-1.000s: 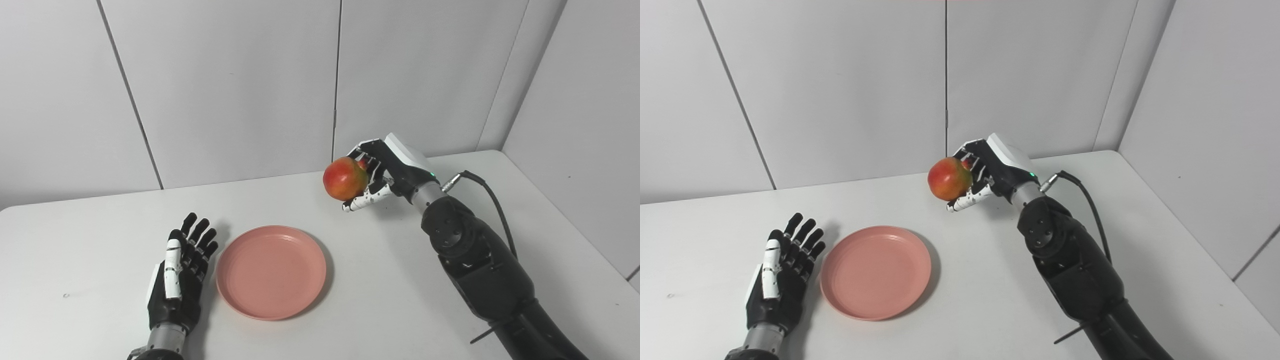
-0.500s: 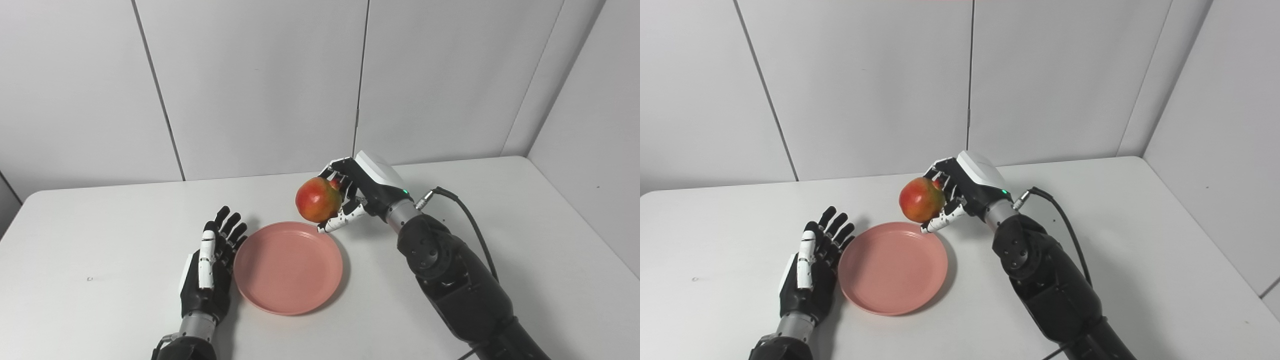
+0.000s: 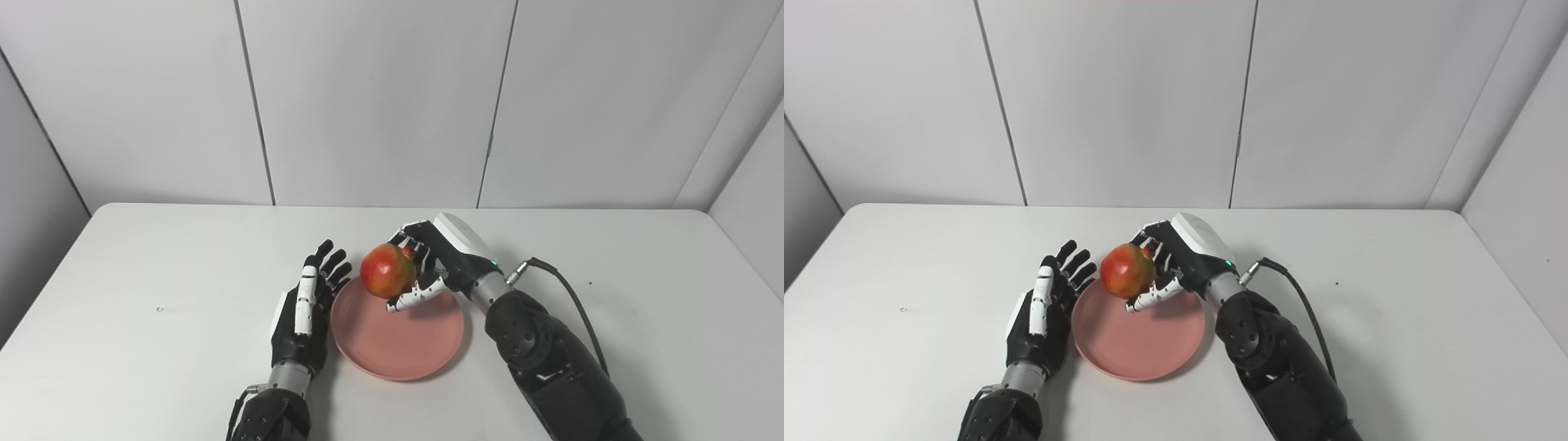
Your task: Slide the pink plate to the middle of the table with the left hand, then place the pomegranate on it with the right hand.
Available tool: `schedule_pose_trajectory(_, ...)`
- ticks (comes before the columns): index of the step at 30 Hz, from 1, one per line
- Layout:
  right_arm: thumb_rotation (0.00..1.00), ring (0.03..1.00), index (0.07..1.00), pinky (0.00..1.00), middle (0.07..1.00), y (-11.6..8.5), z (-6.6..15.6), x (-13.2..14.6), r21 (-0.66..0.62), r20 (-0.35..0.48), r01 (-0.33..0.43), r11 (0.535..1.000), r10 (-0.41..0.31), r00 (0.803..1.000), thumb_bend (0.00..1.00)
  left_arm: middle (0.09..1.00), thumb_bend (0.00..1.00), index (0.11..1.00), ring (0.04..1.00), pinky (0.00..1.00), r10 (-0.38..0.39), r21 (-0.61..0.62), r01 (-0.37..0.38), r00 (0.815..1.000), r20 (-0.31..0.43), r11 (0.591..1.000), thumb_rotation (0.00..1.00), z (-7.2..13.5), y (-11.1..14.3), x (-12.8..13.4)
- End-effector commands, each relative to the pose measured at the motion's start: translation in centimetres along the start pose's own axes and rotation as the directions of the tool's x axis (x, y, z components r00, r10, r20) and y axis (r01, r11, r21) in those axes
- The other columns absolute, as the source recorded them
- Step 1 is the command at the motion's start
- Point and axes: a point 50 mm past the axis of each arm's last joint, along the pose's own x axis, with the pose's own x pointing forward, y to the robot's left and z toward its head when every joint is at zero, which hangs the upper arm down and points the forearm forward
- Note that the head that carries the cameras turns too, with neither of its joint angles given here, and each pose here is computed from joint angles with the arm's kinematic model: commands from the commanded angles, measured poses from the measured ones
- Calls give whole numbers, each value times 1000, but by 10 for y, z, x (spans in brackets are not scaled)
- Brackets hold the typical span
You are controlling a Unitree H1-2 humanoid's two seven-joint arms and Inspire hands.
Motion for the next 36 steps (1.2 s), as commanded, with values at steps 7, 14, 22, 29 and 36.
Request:
schedule_pose_trajectory(7,0,439,507,375,463,0,11,8,-38,63,51,998,-48,997,528,902,411,897,890,897,16,-4,-17,999,-40,1000,1000,-7,-11,1)
schedule_pose_trajectory(14,0,428,515,355,457,14,7,6,-80,62,20,997,-15,998,526,897,410,891,893,880,27,4,-27,999,-43,1000,1000,-5,-13,1)
schedule_pose_trajectory(22,0,427,511,349,455,27,5,1,-144,75,11,989,0,997,527,916,412,907,908,912,12,40,-11,1000,-19,999,1000,-5,-13,2)
schedule_pose_trajectory(29,0,387,524,310,435,30,1,-6,-215,102,42,976,-21,995,525,920,403,908,907,913,19,67,-20,1000,21,998,1000,-5,-15,2)
schedule_pose_trajectory(36,0,378,524,295,431,26,0,-12,-252,105,68,965,-43,994,525,929,403,915,916,924,14,72,-16,1000,26,997,1000,-5,-14,3)
